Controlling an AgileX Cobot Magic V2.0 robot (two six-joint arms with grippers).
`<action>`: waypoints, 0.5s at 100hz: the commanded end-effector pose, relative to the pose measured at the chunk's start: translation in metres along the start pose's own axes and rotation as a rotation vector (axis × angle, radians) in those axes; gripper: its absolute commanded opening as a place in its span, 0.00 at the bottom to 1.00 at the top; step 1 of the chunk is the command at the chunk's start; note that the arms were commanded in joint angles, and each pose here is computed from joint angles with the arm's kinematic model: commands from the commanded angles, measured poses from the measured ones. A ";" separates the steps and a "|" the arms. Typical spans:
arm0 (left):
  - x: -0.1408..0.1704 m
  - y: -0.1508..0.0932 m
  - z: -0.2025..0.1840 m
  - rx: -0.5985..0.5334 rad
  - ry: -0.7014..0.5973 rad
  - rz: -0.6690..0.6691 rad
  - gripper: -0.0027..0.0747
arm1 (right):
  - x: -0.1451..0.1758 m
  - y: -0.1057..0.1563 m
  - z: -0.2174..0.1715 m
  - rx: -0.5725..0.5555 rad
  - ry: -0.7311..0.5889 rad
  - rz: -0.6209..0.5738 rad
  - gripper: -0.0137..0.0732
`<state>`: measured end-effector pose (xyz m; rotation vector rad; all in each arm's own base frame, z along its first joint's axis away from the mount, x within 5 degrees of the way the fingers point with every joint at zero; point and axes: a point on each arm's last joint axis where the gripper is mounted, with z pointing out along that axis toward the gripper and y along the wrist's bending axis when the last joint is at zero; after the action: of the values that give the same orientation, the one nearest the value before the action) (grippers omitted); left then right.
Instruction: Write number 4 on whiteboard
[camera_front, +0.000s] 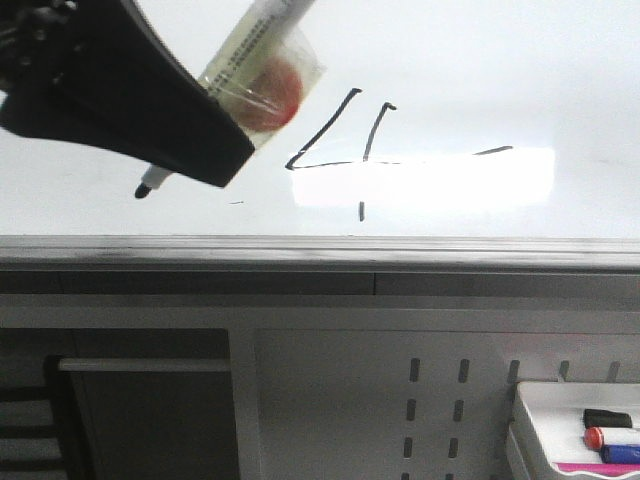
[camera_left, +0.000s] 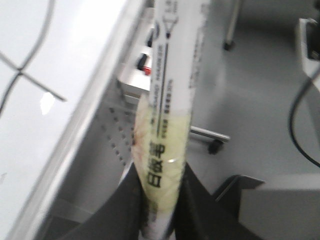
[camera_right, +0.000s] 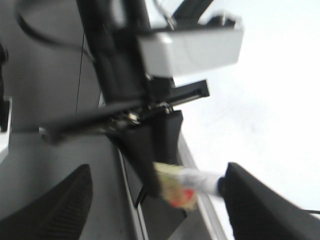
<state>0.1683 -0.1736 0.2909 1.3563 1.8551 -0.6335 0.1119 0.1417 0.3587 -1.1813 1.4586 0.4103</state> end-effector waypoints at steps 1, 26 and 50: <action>-0.010 0.016 -0.006 -0.180 -0.142 -0.190 0.01 | -0.019 -0.011 -0.023 0.094 -0.123 0.068 0.68; 0.001 0.047 0.001 -0.468 -0.273 -0.493 0.01 | -0.018 -0.013 -0.046 0.118 -0.130 0.144 0.12; 0.004 0.068 0.023 -0.550 -0.249 -0.598 0.01 | -0.014 -0.009 -0.045 0.075 -0.087 0.147 0.08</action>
<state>0.2278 -0.1649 0.2609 0.4458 2.0628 -0.4938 0.0922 0.1108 0.3708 -1.0614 1.5338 0.4884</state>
